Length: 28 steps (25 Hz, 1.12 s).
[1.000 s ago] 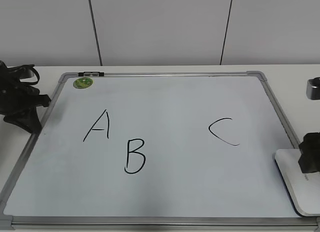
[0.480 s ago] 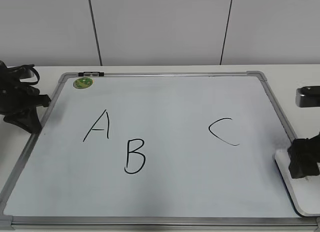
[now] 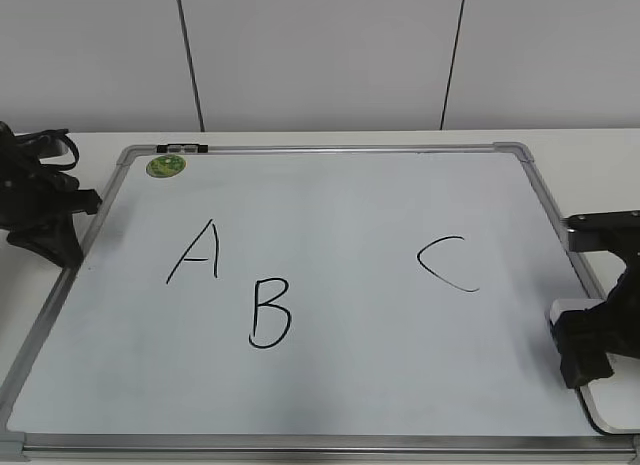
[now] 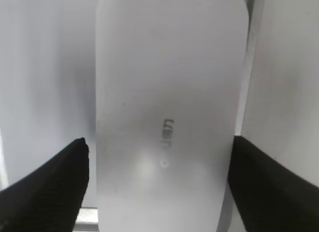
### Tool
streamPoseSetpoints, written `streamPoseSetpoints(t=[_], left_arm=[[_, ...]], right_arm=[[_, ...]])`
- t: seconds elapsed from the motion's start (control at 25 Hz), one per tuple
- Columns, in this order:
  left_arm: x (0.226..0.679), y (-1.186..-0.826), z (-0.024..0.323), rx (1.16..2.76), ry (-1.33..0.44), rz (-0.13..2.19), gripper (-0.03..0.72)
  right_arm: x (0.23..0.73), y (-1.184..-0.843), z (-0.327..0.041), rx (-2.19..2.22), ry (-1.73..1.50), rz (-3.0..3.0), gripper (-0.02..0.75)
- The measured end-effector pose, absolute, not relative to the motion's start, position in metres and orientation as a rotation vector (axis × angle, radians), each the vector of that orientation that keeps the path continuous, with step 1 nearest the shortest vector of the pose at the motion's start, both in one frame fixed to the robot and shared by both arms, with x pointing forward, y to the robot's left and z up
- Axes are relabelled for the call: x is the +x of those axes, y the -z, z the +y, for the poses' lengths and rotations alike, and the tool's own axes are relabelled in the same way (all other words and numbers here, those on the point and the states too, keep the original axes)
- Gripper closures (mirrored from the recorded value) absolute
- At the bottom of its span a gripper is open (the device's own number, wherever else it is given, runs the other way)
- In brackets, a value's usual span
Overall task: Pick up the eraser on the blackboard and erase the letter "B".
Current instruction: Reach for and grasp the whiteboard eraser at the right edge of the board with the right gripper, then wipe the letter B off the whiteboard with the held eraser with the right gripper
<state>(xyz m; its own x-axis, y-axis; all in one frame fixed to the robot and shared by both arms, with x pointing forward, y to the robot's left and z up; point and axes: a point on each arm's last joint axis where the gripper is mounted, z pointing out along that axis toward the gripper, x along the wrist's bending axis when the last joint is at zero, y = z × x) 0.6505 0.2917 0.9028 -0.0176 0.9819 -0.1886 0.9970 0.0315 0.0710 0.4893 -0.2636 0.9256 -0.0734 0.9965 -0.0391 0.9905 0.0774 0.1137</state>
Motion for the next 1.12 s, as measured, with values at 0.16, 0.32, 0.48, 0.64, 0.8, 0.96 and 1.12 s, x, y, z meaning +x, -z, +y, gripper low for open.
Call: streamPoseSetpoints(t=[0.16, 0.32, 0.48, 0.64, 0.8, 0.96, 1.12], left_arm=[[0.65, -0.903, 0.292, 2.066, 0.118, 2.114, 0.678], [0.65, -0.903, 0.292, 2.069, 0.116, 2.113, 0.678], [0.65, -0.903, 0.292, 2.069, 0.116, 2.113, 0.678], [0.65, -0.903, 0.292, 2.069, 0.116, 2.113, 0.678], [0.65, -0.903, 0.292, 2.071, 0.115, 2.113, 0.678], [0.65, -0.903, 0.292, 2.071, 0.115, 2.113, 0.678], [0.65, -0.903, 0.292, 2.071, 0.115, 2.113, 0.678]], right_arm=[[0.491, -0.922, -0.263, 2.064, -0.083, 2.228, 0.138], [0.491, -0.922, -0.263, 2.06, -0.084, 2.228, 0.193], [0.491, -0.922, -0.263, 2.061, -0.082, 2.229, 0.194], [0.489, -0.924, -0.264, 2.058, -0.07, 2.237, 0.195], [0.484, -0.941, -0.264, 2.048, -0.116, 2.218, 0.195], [0.479, -0.965, -0.265, 1.98, -0.155, 2.237, 0.195], [0.486, -0.983, -0.264, 1.939, -0.205, 2.224, 0.195]])
